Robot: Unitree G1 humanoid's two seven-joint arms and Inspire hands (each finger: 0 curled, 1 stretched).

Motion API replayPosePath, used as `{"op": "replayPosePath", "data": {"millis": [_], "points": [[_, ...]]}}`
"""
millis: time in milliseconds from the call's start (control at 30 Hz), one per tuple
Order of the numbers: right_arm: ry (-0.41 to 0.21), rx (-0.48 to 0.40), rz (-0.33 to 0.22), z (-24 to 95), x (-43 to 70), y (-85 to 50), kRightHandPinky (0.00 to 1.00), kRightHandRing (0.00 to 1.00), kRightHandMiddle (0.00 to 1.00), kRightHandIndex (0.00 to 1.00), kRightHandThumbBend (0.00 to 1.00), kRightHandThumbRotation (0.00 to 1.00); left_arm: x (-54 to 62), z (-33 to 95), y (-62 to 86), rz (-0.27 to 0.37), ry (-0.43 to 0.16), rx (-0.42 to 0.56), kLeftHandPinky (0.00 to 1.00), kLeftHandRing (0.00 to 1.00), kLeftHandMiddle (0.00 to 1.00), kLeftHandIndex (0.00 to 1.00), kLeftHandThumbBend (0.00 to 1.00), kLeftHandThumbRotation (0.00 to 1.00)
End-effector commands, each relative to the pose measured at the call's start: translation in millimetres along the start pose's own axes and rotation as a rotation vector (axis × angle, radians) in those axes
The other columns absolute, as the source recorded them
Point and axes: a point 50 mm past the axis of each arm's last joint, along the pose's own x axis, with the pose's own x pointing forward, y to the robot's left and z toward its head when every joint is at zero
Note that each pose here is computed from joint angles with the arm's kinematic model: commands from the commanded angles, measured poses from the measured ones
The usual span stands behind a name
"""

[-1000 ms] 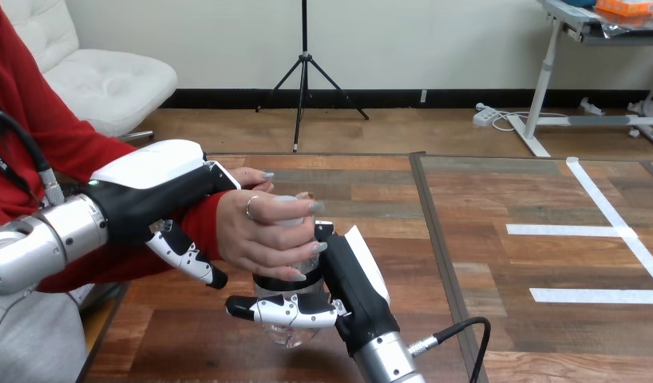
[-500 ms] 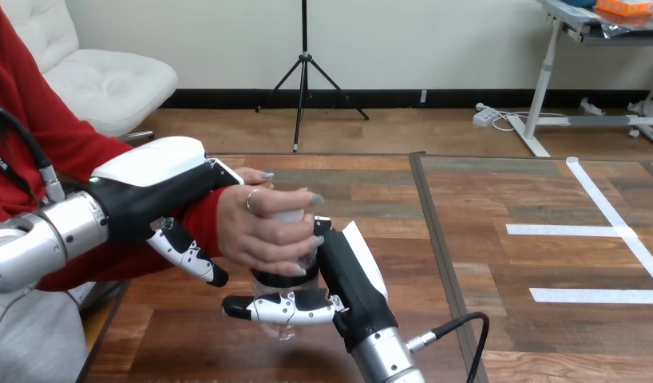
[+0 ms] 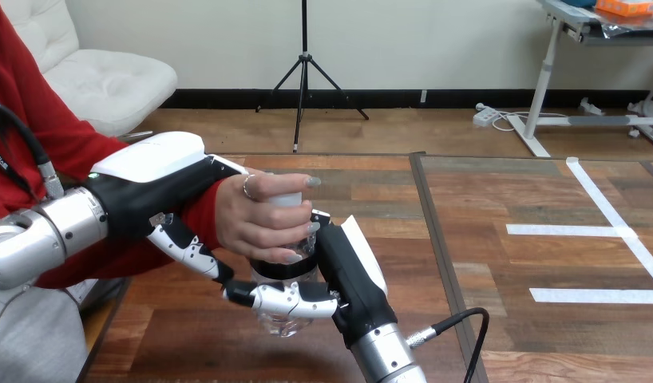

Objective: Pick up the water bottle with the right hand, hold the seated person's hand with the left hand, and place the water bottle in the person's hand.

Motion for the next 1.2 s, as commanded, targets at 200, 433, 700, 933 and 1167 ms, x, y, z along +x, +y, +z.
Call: {"op": "replayPosePath", "data": {"millis": [200, 433, 700, 933, 1167], "points": [[-0.197, 0.258, 0.069, 57.8, 19.8, 66.4, 0.73, 0.71, 0.72, 0.78, 1.0, 0.55, 5.4, 34.5, 52.8, 0.169, -0.134, 0.205, 0.84, 0.89, 0.89, 0.9, 0.98, 0.38], [-0.196, 0.259, 0.086, 57.9, 18.1, 66.6, 0.76, 0.74, 0.75, 0.81, 1.0, 0.61, 3.4, 36.7, 55.2, 0.186, -0.129, 0.239, 0.91, 0.95, 0.94, 0.97, 1.0, 0.44], [-0.19, 0.248, 0.091, 57.4, 17.3, 66.2, 0.75, 0.75, 0.77, 0.81, 1.0, 0.64, 2.2, 37.8, 56.8, 0.205, -0.126, 0.239, 0.94, 0.98, 0.96, 0.99, 1.0, 0.46], [-0.181, 0.23, 0.096, 56.8, 16.8, 65.5, 0.75, 0.76, 0.78, 0.82, 1.0, 0.67, 1.0, 39.2, 59.0, 0.208, -0.114, 0.255, 0.94, 0.98, 0.98, 1.0, 1.0, 0.5], [-0.167, 0.216, 0.102, 55.7, 16.4, 64.5, 0.75, 0.77, 0.79, 0.82, 1.0, 0.68, 0.1, 39.9, 60.2, 0.227, -0.11, 0.262, 0.92, 0.98, 0.98, 1.0, 1.0, 0.51]]}}
